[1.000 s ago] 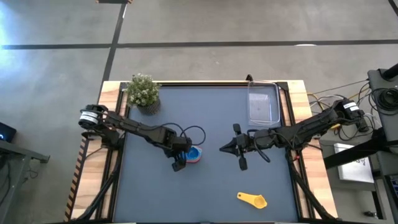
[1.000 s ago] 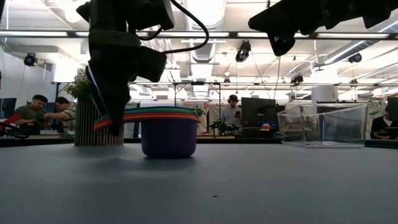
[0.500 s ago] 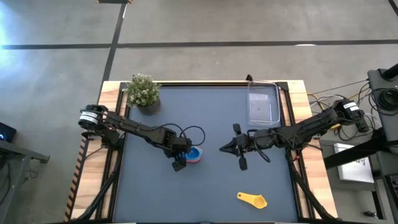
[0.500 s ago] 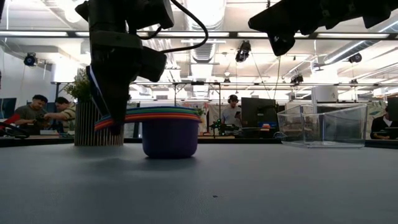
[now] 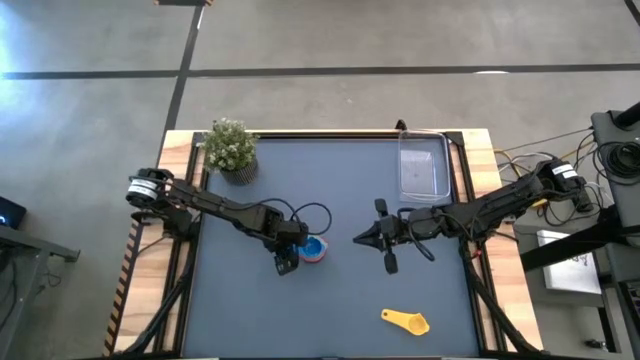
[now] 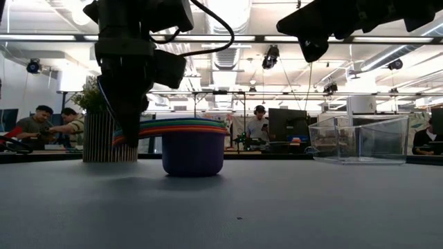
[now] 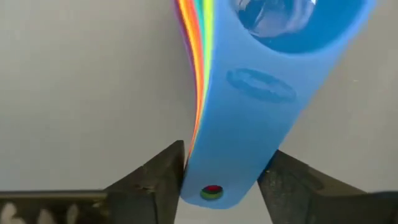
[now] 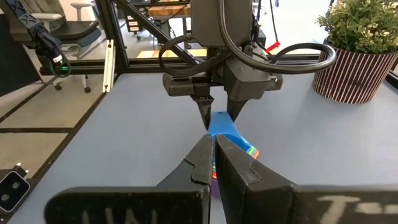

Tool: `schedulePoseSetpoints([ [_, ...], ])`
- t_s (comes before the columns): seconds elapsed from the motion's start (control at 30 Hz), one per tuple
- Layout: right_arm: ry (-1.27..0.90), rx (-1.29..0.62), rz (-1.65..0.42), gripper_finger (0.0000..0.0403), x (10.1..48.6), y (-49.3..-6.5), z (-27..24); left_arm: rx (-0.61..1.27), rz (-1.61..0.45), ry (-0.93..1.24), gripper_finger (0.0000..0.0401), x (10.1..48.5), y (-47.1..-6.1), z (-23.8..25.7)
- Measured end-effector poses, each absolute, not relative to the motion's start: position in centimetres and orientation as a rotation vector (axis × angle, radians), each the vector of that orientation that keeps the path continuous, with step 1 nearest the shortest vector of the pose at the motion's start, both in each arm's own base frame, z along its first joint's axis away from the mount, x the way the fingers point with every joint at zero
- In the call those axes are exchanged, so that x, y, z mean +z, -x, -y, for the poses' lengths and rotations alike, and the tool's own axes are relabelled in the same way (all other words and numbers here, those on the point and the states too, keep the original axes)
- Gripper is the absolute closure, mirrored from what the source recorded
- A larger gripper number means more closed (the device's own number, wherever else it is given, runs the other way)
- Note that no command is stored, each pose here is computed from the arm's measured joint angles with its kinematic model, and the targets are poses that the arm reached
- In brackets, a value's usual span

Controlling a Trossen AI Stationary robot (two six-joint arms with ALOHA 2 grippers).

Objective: Nest measuring cups in basket
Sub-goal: Adjust the stacked measuring cups

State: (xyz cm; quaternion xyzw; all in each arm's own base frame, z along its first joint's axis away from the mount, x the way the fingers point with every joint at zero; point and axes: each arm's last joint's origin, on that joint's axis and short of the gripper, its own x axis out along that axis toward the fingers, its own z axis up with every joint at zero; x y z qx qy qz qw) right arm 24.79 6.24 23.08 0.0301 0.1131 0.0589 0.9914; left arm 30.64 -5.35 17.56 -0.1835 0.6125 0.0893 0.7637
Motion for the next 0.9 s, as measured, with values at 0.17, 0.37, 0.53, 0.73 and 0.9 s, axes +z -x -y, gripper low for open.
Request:
schedulePoseSetpoints([
  [0.17,-0.060,0.118,-0.227,0.0394,23.1,-24.8,-6.2,0.182,-1.327,0.357,0.0254,17.6,-30.7,4.9],
  [0.37,-0.059,0.118,-0.227,0.0394,23.1,-24.8,-6.2,0.162,-1.324,0.324,0.0266,17.6,-30.8,4.2],
  [0.53,-0.058,0.118,-0.227,0.0394,23.0,-24.8,-6.2,0.125,-1.315,0.269,0.0266,17.6,-31.0,3.4],
  [0.73,-0.058,0.118,-0.228,0.0394,23.0,-24.8,-6.2,0.063,-1.312,0.178,0.0266,17.6,-31.1,2.5],
  [0.9,-0.056,0.118,-0.228,0.0394,23.0,-24.8,-6.2,0.020,-1.311,0.111,0.0266,17.6,-31.2,1.7],
])
